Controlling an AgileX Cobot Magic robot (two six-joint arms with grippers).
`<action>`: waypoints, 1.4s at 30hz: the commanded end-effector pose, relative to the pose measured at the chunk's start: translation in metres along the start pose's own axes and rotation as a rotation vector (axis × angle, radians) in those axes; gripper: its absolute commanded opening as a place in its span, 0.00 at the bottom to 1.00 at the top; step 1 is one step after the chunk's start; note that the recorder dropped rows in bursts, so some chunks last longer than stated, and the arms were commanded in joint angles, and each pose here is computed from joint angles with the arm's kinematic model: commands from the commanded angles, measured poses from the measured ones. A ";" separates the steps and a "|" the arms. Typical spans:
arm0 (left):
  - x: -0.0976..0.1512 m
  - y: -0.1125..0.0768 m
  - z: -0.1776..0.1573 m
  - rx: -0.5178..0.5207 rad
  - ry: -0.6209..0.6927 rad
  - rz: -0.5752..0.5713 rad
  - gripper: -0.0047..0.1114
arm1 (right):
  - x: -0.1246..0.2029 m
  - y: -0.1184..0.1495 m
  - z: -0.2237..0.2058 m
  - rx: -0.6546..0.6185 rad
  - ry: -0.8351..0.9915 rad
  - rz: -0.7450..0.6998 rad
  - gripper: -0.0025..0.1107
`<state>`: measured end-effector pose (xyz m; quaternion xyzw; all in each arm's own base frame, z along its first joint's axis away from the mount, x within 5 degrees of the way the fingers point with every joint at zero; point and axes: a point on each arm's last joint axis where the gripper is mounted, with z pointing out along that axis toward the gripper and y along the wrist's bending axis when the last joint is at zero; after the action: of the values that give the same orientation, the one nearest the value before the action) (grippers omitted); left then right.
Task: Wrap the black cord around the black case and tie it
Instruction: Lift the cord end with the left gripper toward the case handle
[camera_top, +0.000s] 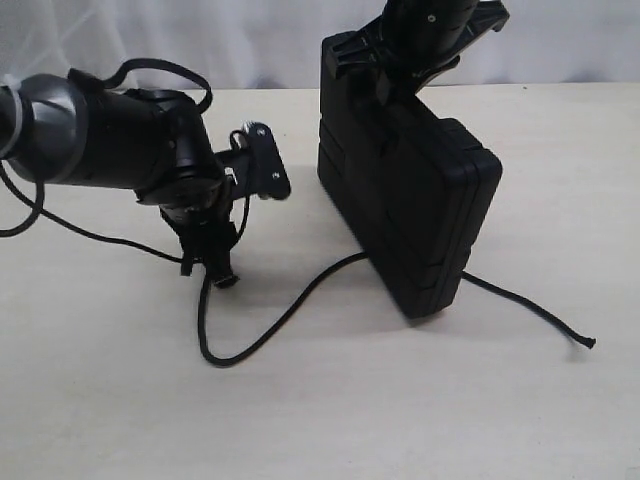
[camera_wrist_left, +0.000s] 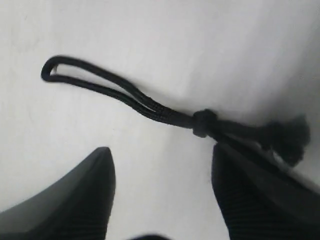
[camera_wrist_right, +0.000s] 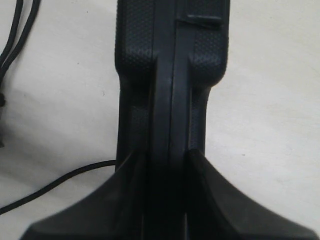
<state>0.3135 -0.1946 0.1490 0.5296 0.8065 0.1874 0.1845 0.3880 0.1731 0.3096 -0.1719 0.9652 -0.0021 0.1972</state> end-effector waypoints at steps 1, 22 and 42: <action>0.008 0.013 -0.003 0.085 0.039 -0.858 0.51 | 0.006 -0.003 0.017 0.015 0.076 -0.016 0.06; 0.014 0.006 0.043 0.310 0.055 -1.117 0.37 | 0.006 -0.003 0.017 0.014 0.076 0.003 0.06; 0.012 0.003 0.063 0.303 -0.024 -0.927 0.04 | 0.006 -0.003 0.017 0.014 0.076 0.003 0.06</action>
<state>0.3423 -0.1764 0.1003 0.0953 0.9785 -0.0469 0.1765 0.3880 0.1731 0.3094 -0.1686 0.9656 -0.0013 0.1977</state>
